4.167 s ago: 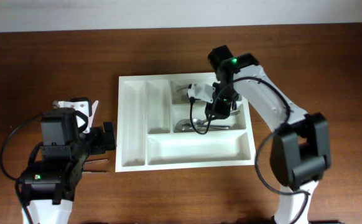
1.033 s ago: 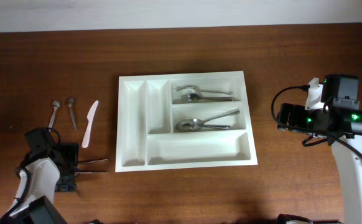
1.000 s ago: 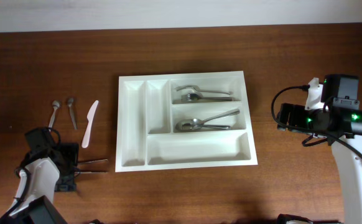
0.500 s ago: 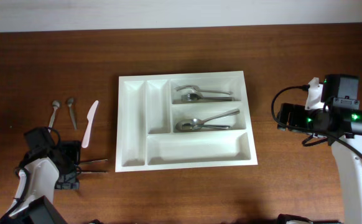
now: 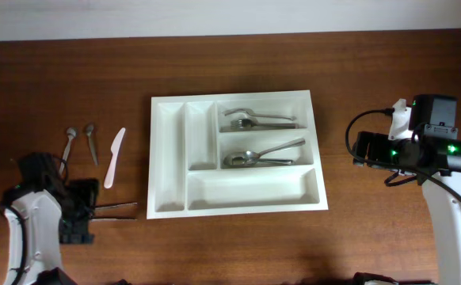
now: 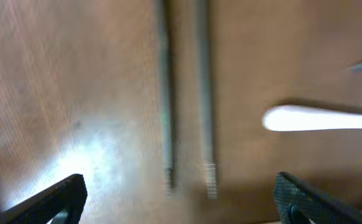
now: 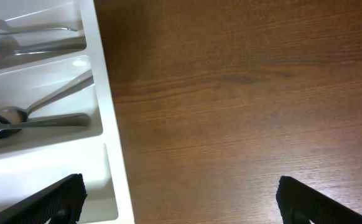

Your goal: Pack container

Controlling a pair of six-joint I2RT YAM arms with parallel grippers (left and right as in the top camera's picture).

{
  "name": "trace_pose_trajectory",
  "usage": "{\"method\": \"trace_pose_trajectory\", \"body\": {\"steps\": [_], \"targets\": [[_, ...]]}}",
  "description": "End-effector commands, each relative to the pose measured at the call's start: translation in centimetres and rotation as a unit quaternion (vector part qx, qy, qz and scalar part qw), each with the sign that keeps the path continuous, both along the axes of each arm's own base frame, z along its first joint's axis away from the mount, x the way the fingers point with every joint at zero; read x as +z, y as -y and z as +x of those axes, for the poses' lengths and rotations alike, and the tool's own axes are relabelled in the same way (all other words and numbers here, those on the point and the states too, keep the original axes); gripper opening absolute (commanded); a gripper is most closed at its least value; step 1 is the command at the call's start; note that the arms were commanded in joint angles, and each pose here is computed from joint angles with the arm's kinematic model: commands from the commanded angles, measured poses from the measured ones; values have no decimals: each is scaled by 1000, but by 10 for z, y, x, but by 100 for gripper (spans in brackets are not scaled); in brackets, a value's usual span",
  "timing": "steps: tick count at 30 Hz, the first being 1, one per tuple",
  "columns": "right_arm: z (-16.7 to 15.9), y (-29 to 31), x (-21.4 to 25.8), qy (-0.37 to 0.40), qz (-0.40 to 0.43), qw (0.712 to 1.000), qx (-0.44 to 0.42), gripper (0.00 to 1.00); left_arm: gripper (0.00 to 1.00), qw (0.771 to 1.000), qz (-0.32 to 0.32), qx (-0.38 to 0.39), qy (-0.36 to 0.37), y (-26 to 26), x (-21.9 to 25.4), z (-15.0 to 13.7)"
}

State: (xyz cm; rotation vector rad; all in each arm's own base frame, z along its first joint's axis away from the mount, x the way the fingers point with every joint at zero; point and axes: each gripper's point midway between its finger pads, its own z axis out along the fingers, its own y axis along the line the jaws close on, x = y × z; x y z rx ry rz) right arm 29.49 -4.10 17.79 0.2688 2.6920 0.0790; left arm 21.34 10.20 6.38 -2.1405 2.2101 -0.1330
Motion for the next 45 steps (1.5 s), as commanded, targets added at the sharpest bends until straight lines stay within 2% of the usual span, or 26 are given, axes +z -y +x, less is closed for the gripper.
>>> {"method": "trace_pose_trajectory", "body": {"steps": [1,10,19,30,32,35,40,42,45], "targets": [[2,-2,2,8,3,1000,0,99,98,1000,29,-6,6,-15,11,13],[4,-5,8,15,11,1000,4,99,99,998,7,-3,-57,-20,-34,14],[4,-6,8,13,15,1000,5,99,97,997,37,5,-74,-36,-52,18],[3,-6,8,13,14,1000,5,99,96,996,35,-4,-78,-40,-76,27],[3,-6,8,13,14,1000,5,99,90,996,32,-4,-79,-39,-78,27],[4,-6,8,13,14,1000,5,99,62,996,29,-4,-84,-39,-81,26],[4,-6,8,13,14,1000,5,99,41,997,22,-5,-80,-36,-81,27],[3,-6,8,13,14,1000,5,99,27,997,18,-5,-79,-35,-81,28],[3,-6,8,12,14,1000,5,99,17,997,17,-6,-81,-34,-81,27]]}}
